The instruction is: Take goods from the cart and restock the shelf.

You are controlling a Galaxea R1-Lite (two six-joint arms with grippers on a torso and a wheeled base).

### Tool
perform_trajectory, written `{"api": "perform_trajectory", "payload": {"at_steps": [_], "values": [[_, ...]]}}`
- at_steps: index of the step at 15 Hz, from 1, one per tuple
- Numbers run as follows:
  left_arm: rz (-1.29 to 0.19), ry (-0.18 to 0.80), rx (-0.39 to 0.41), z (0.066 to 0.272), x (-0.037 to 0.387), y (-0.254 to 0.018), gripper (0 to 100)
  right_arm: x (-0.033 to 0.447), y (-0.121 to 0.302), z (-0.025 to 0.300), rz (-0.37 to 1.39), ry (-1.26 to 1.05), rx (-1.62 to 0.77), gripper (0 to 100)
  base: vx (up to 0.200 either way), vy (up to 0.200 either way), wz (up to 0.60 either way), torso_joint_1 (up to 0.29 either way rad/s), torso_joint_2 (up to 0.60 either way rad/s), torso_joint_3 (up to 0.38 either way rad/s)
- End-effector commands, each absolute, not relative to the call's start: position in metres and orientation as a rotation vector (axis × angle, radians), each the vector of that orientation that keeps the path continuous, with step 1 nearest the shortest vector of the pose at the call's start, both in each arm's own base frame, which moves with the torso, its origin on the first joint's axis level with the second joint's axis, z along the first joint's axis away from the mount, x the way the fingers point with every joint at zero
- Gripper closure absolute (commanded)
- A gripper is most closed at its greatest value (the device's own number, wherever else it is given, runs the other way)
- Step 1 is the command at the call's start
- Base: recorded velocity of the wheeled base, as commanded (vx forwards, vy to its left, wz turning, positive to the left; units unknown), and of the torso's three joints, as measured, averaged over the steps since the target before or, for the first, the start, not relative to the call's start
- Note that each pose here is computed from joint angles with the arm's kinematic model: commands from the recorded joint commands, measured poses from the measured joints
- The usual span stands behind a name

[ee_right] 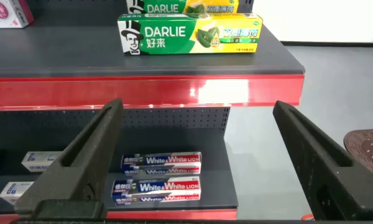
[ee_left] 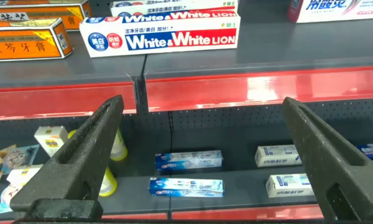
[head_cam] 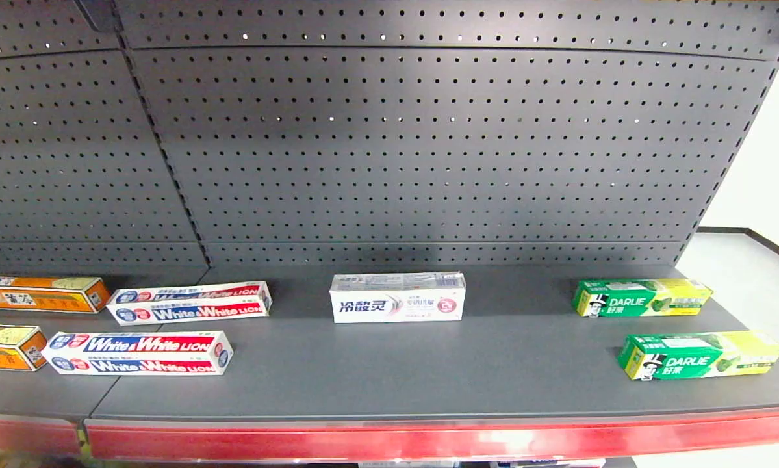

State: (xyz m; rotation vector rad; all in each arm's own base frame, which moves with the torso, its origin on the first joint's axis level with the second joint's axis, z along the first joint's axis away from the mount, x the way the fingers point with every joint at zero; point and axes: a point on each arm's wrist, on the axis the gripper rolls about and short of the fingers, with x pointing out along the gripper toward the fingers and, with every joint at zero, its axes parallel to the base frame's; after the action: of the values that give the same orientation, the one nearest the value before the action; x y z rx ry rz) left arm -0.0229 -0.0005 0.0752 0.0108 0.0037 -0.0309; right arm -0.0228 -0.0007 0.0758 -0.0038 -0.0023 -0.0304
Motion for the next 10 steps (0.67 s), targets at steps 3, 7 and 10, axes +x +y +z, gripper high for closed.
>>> {"api": "perform_trajectory", "payload": {"at_steps": [3, 7, 10], "values": [[-0.031, 0.003, 0.011, 0.0754, -0.0229, -0.0006, 0, -0.0228, -0.0007, 0.0758, -0.031, -0.003, -0.005, 0, 0.0, 0.0, 0.0, 0.0, 0.0, 0.0], [-0.031, 0.004, 0.011, 0.075, -0.0228, -0.0006, 0, -0.0228, -0.0007, 0.0758, -0.031, -0.003, -0.003, 0, 0.0, 0.0, -0.45, 0.003, 0.0, 0.004], [-0.031, 0.004, 0.011, 0.075, -0.0228, -0.0006, 0, -0.0228, -0.0007, 0.0758, -0.031, -0.003, -0.003, 0, 0.0, 0.0, -0.6, 0.01, 0.0, 0.001]]}}
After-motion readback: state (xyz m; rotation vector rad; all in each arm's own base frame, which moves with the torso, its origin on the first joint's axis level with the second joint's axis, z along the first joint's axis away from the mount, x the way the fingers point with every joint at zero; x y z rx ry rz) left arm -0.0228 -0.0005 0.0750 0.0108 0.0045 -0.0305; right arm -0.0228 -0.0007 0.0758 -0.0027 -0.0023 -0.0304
